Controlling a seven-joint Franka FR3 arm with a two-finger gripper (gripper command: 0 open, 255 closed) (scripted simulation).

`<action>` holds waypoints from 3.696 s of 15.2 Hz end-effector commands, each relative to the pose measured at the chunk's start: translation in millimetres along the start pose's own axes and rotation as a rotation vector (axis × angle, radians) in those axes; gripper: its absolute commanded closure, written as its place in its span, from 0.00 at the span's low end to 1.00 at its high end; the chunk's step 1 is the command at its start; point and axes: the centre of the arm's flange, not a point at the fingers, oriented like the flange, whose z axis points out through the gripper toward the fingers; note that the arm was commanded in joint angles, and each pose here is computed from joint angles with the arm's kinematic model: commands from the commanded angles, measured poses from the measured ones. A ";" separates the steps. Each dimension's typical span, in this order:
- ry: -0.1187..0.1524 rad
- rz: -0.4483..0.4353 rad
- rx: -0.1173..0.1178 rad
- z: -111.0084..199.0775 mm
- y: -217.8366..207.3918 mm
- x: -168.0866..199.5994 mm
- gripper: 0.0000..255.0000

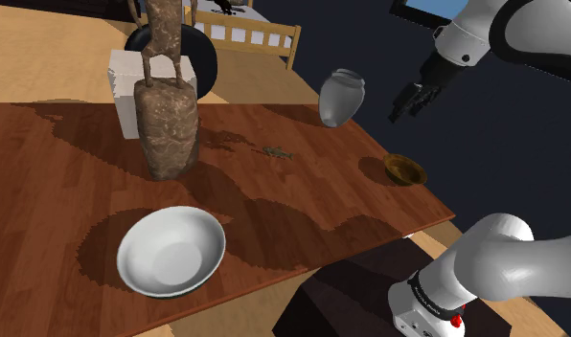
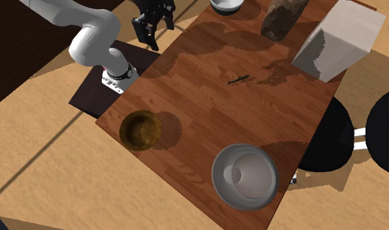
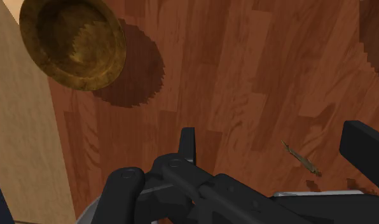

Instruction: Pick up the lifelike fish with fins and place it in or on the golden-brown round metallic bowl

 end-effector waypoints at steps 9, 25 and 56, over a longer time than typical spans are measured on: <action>-0.040 -0.208 0.016 68.9 -25.3 81.6 0.00; -0.120 -0.625 0.047 213.7 -124.9 211.8 0.00; -0.153 -0.793 0.060 313.3 -179.7 241.0 1.00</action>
